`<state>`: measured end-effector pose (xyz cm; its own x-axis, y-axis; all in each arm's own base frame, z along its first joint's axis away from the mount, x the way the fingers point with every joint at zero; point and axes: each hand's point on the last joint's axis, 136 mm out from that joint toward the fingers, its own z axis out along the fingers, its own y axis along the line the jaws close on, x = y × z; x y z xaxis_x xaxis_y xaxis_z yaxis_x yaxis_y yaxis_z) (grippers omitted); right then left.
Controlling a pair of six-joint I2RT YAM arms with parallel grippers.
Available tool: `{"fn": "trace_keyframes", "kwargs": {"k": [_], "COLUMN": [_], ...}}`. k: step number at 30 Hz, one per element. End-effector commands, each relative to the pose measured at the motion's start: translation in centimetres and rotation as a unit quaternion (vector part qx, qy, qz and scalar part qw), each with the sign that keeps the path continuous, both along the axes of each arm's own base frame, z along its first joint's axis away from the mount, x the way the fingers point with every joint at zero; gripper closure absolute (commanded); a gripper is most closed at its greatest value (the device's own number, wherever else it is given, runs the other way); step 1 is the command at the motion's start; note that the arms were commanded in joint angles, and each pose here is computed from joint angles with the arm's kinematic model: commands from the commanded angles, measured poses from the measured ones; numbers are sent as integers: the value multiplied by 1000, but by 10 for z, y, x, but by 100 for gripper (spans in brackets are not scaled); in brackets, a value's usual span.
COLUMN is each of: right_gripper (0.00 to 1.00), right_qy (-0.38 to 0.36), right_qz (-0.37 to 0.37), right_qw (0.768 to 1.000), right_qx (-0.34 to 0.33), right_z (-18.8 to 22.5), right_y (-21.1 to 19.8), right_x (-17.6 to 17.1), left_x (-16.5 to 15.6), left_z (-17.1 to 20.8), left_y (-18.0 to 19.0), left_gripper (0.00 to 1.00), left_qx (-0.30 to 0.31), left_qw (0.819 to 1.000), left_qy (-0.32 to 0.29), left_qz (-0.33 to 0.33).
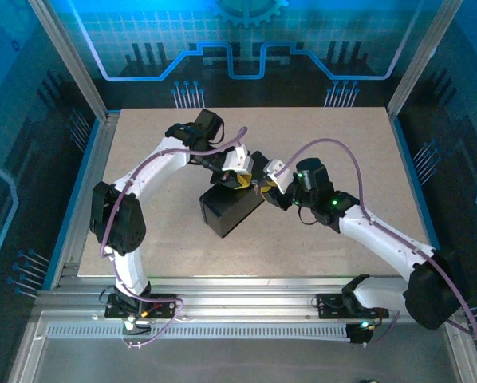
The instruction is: Unlock the padlock with the key
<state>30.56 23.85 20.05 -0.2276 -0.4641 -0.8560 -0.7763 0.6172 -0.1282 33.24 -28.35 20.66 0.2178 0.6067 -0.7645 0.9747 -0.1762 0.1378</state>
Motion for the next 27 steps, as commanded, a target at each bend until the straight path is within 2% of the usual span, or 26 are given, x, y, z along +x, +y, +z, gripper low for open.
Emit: {"fn": "trace_keyframes", "kwargs": {"k": [1,6,13,20,27], "right_gripper": [66,62,60,64,71], "right_qy": [-70,-73,-77,-94,-83], "right_qz": [10,44,61,65,81], "right_qw": [997,996,995,993,993], "right_qx": [4,8,-2,-11,-23], "right_z": [26,26,25,35,27], "right_y": [7,22,33,39,41], "right_x": [4,-3,1,9,7], "left_x": [-5,-4,-6,-9,-10], "left_z": [20,20,23,26,28], "left_y": [-6,-7,-6,-6,-5], "left_gripper": [86,86,86,86,86], "left_qx": [-39,-40,-41,-48,-50], "left_qw": [999,999,999,998,998], "left_qy": [3,1,-3,-6,-6], "left_qz": [-23,-23,-25,-31,-32]}}
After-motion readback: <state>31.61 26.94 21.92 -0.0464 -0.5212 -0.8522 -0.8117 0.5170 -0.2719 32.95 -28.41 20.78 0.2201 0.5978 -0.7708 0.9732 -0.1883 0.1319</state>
